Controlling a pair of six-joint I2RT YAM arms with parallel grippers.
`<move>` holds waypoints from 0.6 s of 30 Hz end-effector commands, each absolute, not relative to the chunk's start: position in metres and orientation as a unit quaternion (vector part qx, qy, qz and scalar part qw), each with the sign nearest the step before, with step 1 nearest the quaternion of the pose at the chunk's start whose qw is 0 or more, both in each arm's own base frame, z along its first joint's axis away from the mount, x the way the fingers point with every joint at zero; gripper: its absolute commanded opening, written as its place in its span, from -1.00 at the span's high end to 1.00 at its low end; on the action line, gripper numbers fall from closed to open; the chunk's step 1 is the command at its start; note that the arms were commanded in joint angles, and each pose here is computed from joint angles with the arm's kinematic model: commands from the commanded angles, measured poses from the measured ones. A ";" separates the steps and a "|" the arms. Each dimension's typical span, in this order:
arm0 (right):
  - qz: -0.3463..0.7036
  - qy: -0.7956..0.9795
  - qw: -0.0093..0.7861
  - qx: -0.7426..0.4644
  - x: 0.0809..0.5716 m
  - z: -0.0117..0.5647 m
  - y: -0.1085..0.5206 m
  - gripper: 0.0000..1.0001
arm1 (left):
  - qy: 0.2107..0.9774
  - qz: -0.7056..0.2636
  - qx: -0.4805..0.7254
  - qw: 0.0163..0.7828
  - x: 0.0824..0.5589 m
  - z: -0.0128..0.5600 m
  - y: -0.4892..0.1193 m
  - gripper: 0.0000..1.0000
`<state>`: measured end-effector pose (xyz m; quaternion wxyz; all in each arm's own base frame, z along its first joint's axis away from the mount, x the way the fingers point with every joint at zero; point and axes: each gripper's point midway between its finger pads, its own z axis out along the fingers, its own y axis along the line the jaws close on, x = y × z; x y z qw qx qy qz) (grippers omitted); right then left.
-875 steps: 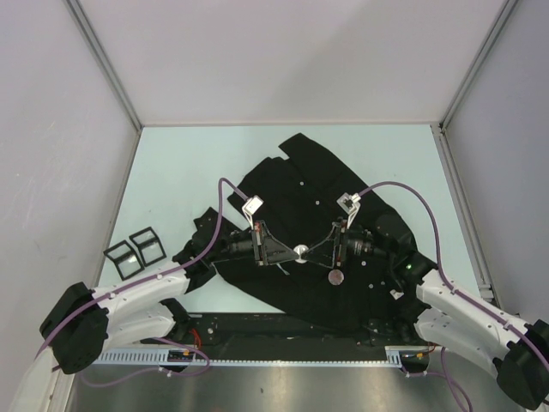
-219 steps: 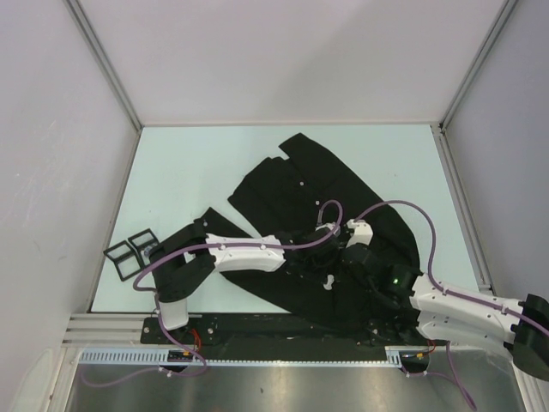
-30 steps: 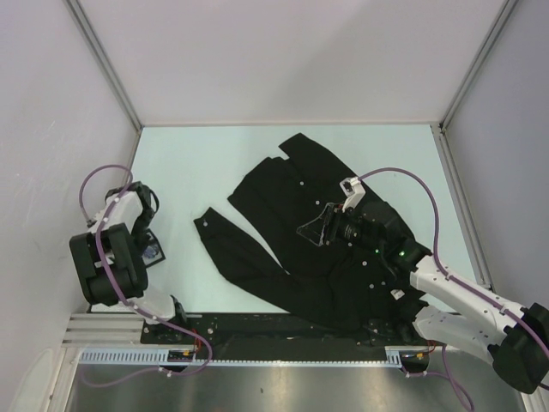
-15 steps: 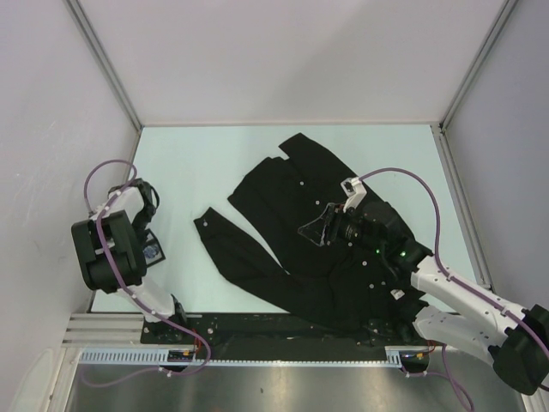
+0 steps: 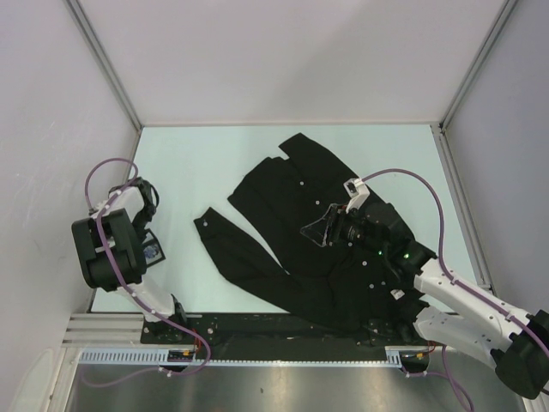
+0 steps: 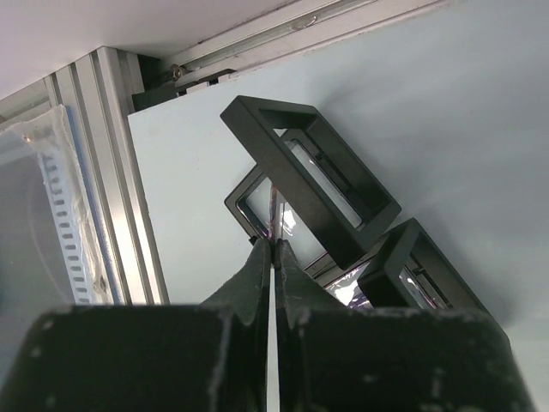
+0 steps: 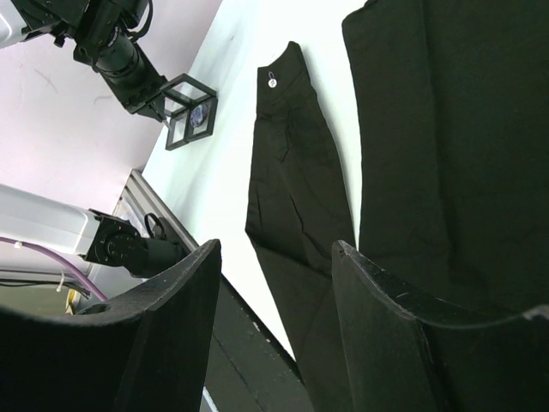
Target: Remove the brooch from the garment
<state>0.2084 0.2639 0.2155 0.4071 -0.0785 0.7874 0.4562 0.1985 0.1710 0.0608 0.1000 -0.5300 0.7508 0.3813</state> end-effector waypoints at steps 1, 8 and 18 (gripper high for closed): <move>0.466 0.766 0.436 -0.081 0.213 0.241 0.264 -0.17 | 0.742 0.398 -0.529 0.102 0.196 0.063 0.179 0.99; 0.466 0.766 0.436 -0.081 0.212 0.241 0.264 -0.17 | 0.736 0.401 -0.537 0.093 0.189 0.061 0.181 1.00; 0.466 0.767 0.435 -0.080 0.212 0.239 0.264 -0.17 | 0.738 0.400 -0.536 0.089 0.190 0.057 0.183 0.83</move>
